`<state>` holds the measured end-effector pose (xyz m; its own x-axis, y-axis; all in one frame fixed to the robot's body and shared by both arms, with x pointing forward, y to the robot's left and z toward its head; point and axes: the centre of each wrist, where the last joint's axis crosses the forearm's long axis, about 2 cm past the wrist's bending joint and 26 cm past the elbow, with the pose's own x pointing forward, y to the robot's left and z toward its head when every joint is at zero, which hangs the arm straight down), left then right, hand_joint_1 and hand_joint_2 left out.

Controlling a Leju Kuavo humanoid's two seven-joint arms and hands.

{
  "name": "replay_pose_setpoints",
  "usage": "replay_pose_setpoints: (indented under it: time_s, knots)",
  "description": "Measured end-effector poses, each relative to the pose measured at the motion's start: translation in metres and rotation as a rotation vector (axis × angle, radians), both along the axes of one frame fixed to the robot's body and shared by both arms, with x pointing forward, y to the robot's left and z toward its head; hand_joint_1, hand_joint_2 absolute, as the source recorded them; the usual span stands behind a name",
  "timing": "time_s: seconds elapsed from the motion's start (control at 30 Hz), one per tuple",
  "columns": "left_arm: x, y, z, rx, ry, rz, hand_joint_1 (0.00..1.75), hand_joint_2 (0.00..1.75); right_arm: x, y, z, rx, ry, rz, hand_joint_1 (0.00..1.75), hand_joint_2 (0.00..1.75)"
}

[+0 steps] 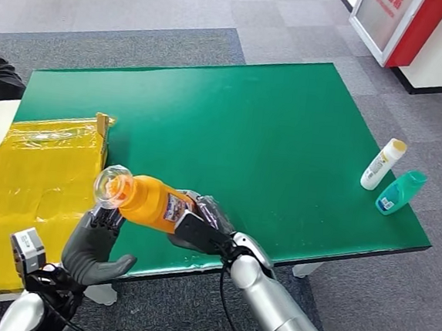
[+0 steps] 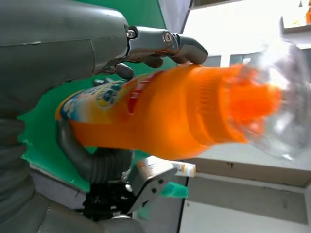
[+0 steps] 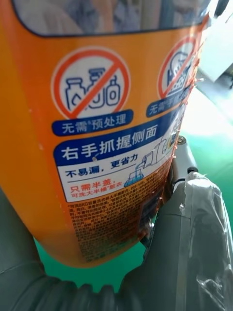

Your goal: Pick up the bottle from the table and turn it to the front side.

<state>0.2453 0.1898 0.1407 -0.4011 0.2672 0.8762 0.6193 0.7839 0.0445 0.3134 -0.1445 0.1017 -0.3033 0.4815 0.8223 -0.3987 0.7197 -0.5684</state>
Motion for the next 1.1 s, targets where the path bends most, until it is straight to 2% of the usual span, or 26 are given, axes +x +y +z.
replay_pose_setpoints:
  time_s: [0.27, 0.53, 0.83, 1.1]
  knots:
    - [0.0, -0.008, 0.018, 0.028, -0.045, 0.132, 0.0, 1.75, -0.018, 0.001, -0.012, -0.023, 0.04, 0.006, 1.75, 1.75]
    - [0.002, -0.004, 0.019, -0.049, -0.008, 0.086, 0.0, 1.75, -0.026, 0.008, -0.013, -0.016, 0.041, 0.046, 1.75, 1.75]
    - [0.0, 0.016, -0.013, -0.136, 0.102, -0.057, 0.0, 1.75, -0.023, 0.02, -0.005, 0.017, 0.002, 0.111, 1.75, 1.75]
    - [-0.003, 0.034, -0.035, -0.1, 0.166, -0.084, 0.0, 1.75, -0.023, 0.029, 0.001, 0.034, -0.02, 0.155, 1.75, 1.75]
